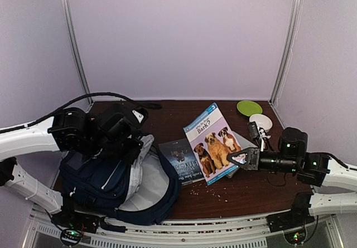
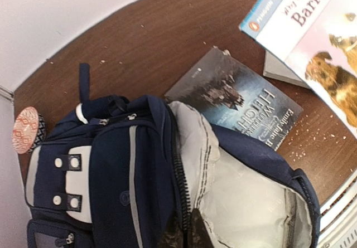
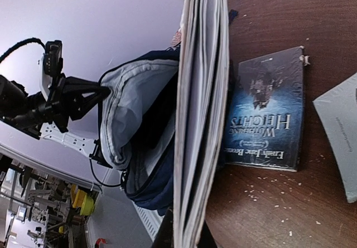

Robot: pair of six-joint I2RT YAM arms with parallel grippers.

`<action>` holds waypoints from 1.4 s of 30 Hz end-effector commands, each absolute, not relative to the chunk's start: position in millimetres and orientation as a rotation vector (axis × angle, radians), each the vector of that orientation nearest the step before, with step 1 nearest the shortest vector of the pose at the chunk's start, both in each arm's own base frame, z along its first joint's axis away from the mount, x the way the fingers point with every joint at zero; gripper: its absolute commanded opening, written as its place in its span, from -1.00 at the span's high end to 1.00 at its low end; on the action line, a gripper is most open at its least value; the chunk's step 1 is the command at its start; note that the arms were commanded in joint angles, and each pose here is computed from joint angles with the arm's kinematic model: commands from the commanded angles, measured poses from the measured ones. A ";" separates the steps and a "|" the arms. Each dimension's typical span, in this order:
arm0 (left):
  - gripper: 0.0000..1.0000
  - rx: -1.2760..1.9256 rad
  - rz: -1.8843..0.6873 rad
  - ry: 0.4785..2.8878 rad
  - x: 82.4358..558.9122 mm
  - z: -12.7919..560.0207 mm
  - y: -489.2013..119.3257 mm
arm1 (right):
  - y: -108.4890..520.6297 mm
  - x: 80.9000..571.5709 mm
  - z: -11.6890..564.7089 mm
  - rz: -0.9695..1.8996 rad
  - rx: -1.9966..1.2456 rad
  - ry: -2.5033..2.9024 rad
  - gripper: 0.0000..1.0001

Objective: Pack the student bag
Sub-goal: Place the book in the student bag.

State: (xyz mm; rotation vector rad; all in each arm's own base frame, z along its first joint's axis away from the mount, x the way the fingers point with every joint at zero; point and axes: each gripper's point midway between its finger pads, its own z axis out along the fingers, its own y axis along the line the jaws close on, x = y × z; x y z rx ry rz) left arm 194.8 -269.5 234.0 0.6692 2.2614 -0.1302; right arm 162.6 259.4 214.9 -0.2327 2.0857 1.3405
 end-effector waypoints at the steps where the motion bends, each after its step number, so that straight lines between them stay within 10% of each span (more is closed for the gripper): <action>1: 1.00 0.490 -0.155 2.000 214.2 339.5 -218.2 | 292.6 140.4 282.4 1.527 -0.407 1.925 1.00; 42: 1.00 0.527 -0.663 1.656 183.2 373.7 -247.0 | 530.0 114.2 231.9 2.229 -0.343 2.324 1.00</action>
